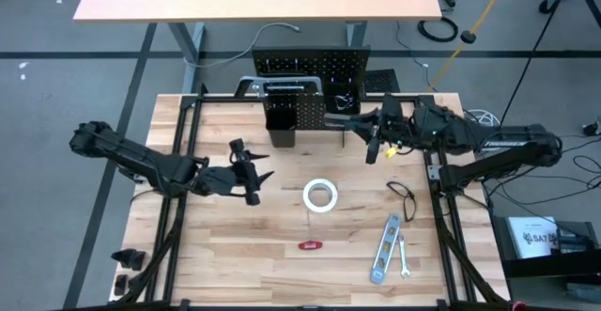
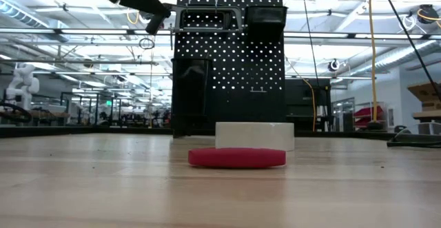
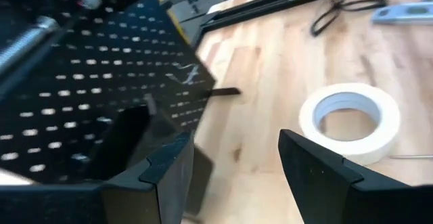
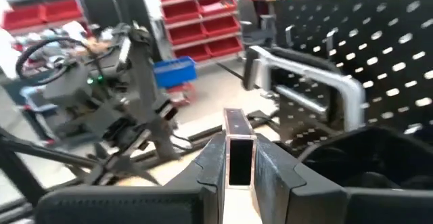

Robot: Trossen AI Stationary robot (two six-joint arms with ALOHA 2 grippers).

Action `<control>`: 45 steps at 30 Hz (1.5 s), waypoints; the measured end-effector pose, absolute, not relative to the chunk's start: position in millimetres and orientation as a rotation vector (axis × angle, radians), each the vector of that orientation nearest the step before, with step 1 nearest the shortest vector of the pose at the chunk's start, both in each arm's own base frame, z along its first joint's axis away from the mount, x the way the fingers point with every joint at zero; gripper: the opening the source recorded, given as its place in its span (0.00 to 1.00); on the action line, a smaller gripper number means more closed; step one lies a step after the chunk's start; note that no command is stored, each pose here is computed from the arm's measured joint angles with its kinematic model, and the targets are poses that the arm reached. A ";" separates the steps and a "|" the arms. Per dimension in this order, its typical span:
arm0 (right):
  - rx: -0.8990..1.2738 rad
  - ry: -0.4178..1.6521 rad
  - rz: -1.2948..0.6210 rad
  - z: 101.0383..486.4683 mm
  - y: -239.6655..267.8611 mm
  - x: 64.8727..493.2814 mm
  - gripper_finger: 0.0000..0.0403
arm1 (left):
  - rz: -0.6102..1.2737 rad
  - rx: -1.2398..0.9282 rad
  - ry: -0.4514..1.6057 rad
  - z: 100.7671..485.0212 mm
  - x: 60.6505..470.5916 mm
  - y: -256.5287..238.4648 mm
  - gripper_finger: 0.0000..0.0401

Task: Hang tools onto peg board
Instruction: Put small black level into the right black tool bin

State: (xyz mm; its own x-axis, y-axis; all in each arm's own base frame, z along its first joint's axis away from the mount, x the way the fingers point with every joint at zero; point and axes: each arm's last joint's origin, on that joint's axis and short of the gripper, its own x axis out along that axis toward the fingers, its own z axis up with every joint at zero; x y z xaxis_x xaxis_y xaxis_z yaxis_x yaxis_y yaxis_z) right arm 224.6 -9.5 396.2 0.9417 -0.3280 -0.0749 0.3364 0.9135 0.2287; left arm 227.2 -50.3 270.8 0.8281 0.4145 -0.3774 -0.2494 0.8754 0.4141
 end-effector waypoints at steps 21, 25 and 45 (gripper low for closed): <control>0.205 0.138 -0.542 428.4 -29.3 213.5 0.11 | 0.152 0.297 0.209 250.2 230.3 -55.0 0.55; 0.209 0.160 -0.573 429.0 -35.7 212.1 0.11 | 0.152 0.297 0.209 250.2 230.3 -55.0 0.55; 0.222 0.286 -0.640 406.0 -63.3 236.6 0.11 | 0.153 0.292 0.209 250.1 230.3 -55.0 0.55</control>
State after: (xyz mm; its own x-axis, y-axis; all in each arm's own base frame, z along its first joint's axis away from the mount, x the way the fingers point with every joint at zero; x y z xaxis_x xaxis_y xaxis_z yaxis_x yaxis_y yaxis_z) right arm 236.6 -63.3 406.0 0.7651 -0.5538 -0.3286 0.6144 0.7806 0.1149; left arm 230.3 -55.0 250.1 0.9669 0.1792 -0.1817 -0.1188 0.9463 0.3006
